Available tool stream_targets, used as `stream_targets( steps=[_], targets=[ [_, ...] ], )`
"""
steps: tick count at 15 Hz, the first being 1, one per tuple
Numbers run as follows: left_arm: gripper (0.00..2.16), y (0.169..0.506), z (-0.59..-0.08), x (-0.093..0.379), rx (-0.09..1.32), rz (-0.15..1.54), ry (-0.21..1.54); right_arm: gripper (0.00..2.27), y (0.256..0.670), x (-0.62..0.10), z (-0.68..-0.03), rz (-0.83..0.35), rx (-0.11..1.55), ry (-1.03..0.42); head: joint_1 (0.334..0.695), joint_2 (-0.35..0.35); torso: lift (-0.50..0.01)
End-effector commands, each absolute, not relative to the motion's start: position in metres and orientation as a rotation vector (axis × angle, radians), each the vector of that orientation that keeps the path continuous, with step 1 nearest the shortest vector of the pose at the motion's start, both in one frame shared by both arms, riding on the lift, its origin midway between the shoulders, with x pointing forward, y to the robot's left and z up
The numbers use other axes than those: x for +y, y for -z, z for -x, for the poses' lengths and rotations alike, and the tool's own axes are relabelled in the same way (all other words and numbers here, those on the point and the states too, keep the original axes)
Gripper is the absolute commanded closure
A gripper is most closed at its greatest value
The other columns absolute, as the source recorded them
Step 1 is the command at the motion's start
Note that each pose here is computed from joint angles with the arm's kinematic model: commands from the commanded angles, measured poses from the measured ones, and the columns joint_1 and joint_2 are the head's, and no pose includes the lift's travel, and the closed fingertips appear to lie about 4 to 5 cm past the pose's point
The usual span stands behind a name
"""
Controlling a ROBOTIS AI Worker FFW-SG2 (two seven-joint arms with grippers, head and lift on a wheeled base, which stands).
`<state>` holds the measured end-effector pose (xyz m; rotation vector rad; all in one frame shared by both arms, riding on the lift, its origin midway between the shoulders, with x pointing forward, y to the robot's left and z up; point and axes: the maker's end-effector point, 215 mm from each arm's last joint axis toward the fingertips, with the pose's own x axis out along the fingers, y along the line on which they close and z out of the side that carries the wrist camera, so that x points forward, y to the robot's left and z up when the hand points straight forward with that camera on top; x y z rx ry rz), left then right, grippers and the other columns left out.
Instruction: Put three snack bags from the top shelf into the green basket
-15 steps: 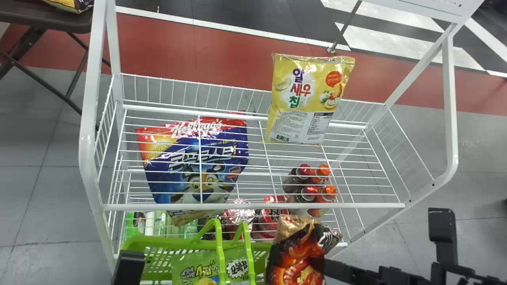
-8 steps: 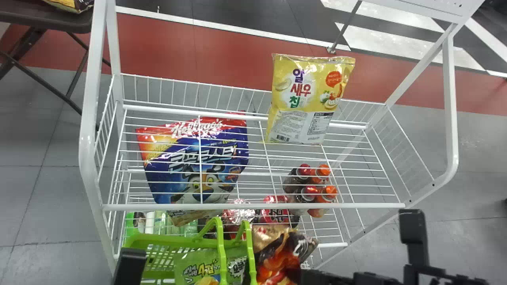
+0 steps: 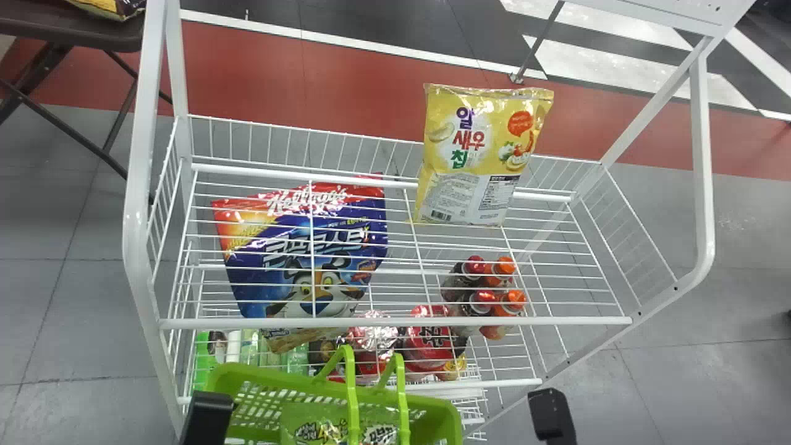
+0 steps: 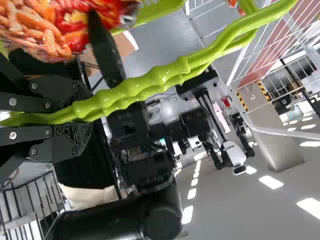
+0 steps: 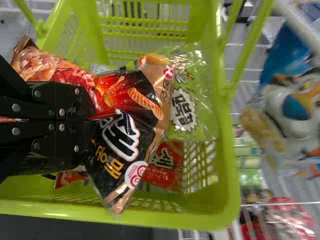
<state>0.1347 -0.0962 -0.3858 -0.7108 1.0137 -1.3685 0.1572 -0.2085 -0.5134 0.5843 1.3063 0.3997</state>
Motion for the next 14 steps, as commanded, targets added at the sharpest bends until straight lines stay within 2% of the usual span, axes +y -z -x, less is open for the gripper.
stream_targets(
  steps=[1,3,5,6,7,8,11,14],
  targets=[
    [2.14,0.385,-0.131,-0.096,1.016,0.712,1.367,2.16,0.532,-0.221,-0.196,-0.518,1.174,-0.356,0.695,-0.350,-0.048],
    [2.14,0.384,-0.130,-0.095,1.016,0.714,1.369,2.16,0.535,-0.239,-0.238,-0.472,1.016,-0.314,0.695,-0.350,-0.048],
    [2.14,0.385,-0.128,-0.095,1.016,0.713,1.367,2.12,0.539,-0.247,-0.246,-0.457,0.981,-0.299,0.695,-0.350,-0.048],
    [2.14,0.384,-0.129,-0.095,1.015,0.715,1.366,1.76,0.540,-0.245,-0.241,-0.461,0.999,-0.306,0.695,-0.350,-0.048],
    [2.14,0.384,-0.130,-0.096,1.013,0.715,1.364,0.79,0.540,-0.239,-0.231,-0.473,1.029,-0.328,0.695,-0.350,-0.048],
    [2.14,0.385,-0.129,-0.095,1.017,0.715,1.363,0.00,0.537,-0.229,-0.216,-0.493,1.078,-0.360,0.695,-0.350,-0.048],
    [2.14,0.386,-0.130,-0.095,1.018,0.712,1.360,0.04,0.510,-0.210,-0.182,-0.555,1.179,-0.440,0.695,-0.350,-0.048],
    [2.14,0.386,-0.132,-0.093,1.013,0.712,1.357,0.05,0.478,-0.209,-0.166,-0.551,1.220,-0.457,0.695,-0.350,-0.048]
  ],
)
